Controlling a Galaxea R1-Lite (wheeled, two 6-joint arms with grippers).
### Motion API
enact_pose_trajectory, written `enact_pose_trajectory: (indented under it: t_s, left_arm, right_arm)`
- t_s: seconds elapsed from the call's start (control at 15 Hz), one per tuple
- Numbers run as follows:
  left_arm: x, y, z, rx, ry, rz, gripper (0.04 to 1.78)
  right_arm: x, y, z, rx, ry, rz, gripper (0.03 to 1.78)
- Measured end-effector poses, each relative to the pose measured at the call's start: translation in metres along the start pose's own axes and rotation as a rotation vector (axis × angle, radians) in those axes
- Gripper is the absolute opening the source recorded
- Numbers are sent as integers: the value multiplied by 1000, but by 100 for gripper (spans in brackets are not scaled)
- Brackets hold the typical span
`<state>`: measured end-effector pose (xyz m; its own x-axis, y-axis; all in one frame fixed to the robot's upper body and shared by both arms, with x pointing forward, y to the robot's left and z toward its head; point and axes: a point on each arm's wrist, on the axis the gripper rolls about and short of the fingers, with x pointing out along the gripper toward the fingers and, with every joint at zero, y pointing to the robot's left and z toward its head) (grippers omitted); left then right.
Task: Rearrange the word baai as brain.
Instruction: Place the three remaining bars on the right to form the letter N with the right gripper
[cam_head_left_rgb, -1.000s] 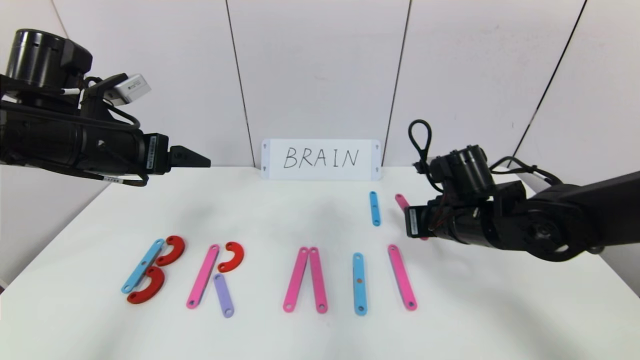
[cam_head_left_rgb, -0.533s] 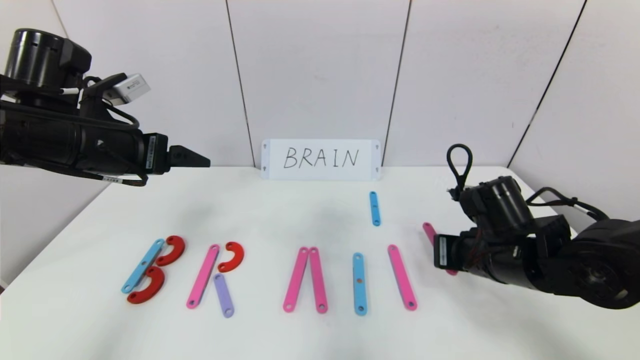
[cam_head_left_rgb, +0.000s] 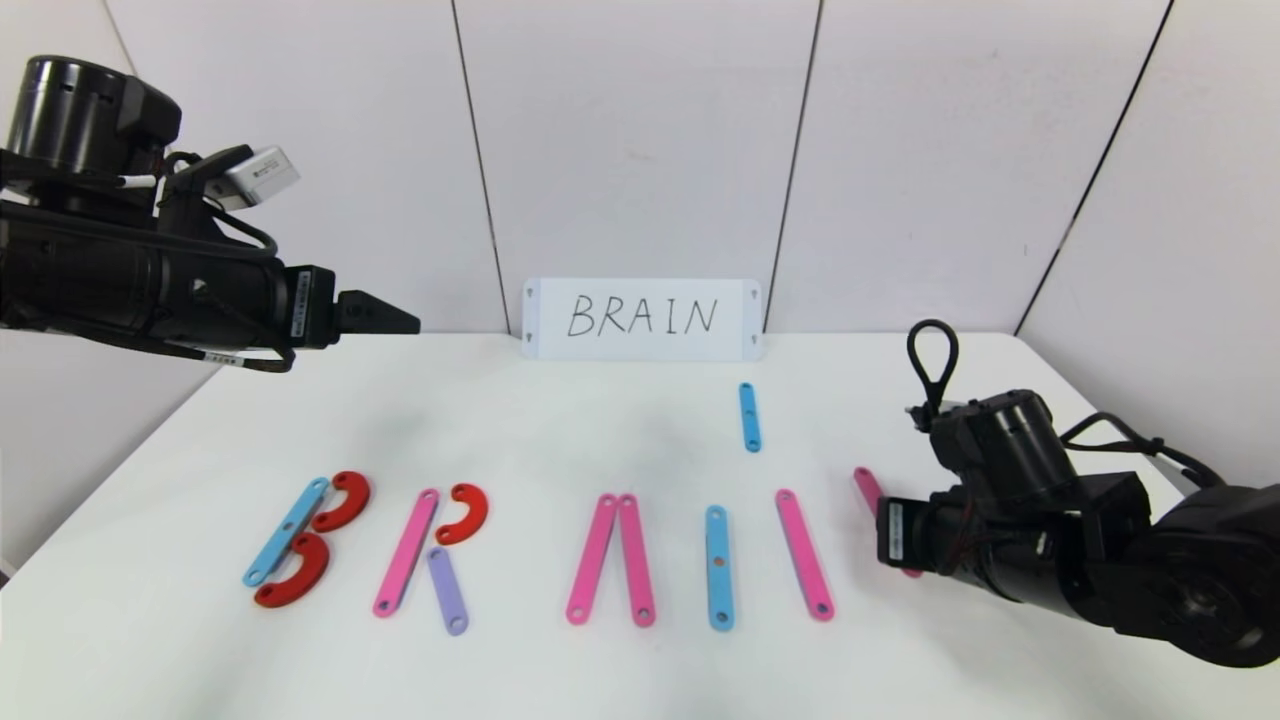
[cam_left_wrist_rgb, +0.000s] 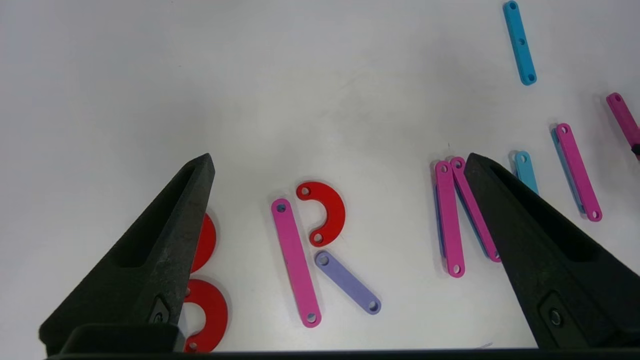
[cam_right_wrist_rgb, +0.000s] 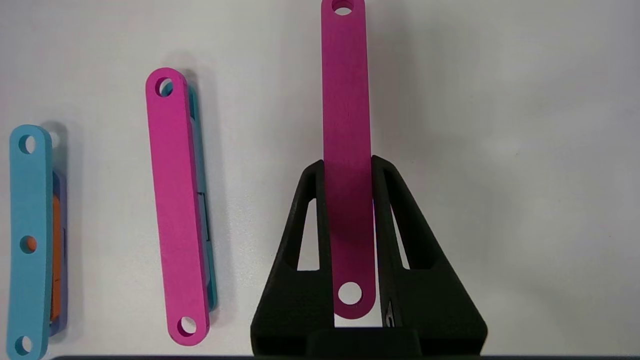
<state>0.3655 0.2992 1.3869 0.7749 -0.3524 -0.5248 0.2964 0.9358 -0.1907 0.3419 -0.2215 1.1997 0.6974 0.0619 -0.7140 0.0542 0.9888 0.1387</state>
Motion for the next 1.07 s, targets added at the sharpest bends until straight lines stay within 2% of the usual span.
enact_pose_trajectory:
  t_s: [0.53, 0.67, 0.87, 1.07]
  left_arm:
    - [-1, 0, 0, 1, -2, 0, 174]
    - [-1, 0, 0, 1, -3, 0, 174]
    - [-2, 0, 0, 1, -4, 0, 174]
    - [-2, -1, 0, 2, -5, 0, 174]
  right_arm:
    - [11, -3, -5, -2, 33, -28, 28]
    - [12, -3, -5, -1, 36, -30, 34]
    - [13, -4, -5, 0, 39, -32, 62]
    - [12, -4, -6, -1, 41, -32, 113]
